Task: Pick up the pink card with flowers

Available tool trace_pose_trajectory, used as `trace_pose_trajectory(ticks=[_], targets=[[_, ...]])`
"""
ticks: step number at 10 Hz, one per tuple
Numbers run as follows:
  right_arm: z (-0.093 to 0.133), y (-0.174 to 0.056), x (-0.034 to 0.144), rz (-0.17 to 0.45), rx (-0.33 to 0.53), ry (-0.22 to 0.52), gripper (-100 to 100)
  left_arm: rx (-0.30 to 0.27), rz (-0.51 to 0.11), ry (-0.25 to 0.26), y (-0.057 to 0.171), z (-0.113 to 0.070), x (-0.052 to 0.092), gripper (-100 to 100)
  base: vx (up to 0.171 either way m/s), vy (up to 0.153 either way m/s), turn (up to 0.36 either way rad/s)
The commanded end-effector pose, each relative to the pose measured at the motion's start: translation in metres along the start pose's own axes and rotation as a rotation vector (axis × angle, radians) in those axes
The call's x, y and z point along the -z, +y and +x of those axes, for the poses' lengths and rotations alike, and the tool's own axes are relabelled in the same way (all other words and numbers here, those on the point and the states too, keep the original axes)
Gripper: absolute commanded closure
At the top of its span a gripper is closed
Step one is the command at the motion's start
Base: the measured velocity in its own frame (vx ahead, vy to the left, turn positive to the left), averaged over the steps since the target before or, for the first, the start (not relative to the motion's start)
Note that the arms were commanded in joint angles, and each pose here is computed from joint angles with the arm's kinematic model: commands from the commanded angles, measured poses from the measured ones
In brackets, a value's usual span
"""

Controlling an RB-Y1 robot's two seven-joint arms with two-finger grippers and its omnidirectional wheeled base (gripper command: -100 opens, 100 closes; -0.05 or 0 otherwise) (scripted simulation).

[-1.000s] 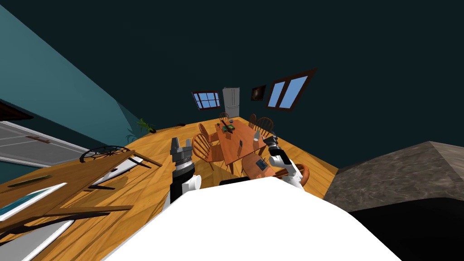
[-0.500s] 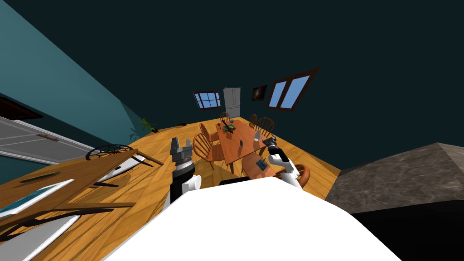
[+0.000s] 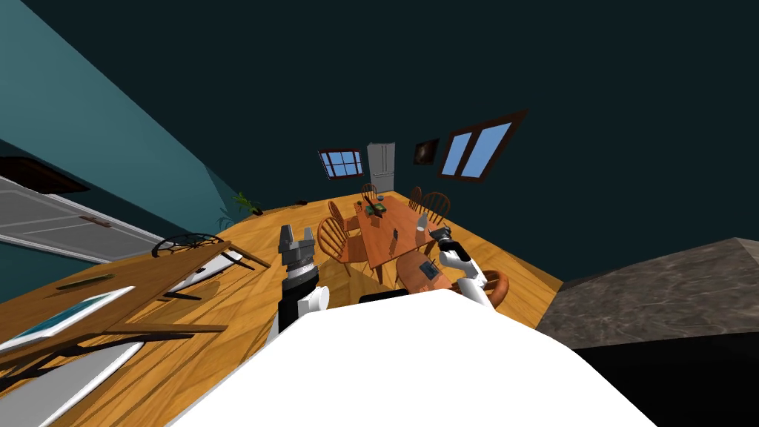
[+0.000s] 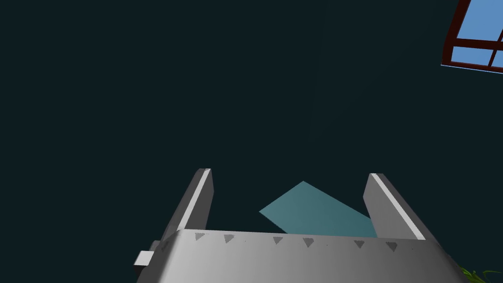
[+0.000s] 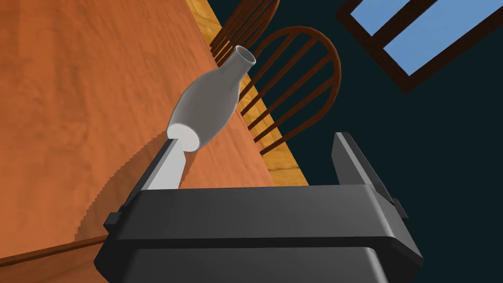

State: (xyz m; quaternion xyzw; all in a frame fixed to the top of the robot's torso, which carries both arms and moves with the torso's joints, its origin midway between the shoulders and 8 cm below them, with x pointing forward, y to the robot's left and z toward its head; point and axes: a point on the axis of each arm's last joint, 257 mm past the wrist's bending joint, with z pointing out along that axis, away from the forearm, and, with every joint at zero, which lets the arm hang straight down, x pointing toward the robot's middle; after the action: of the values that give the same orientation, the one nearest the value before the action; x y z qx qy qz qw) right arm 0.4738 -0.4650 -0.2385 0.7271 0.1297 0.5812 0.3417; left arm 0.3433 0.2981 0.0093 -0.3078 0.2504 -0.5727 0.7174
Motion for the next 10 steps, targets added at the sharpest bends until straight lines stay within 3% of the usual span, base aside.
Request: trace_pose_trajectory(ticks=[1, 10], targets=[[-0.016, -0.013, -0.004, 0.025, -0.029, -0.042, -100, 0.000, 0.000, 0.000, 0.000, 0.000, 0.000, 0, -0.013, -0.005, 0.042], [-0.086, -0.072, -0.028, 0.179, -0.274, -0.302, -100, 0.000, 0.000, 0.000, 0.000, 0.000, 0.000, 0, -0.001, -0.007, 0.056]])
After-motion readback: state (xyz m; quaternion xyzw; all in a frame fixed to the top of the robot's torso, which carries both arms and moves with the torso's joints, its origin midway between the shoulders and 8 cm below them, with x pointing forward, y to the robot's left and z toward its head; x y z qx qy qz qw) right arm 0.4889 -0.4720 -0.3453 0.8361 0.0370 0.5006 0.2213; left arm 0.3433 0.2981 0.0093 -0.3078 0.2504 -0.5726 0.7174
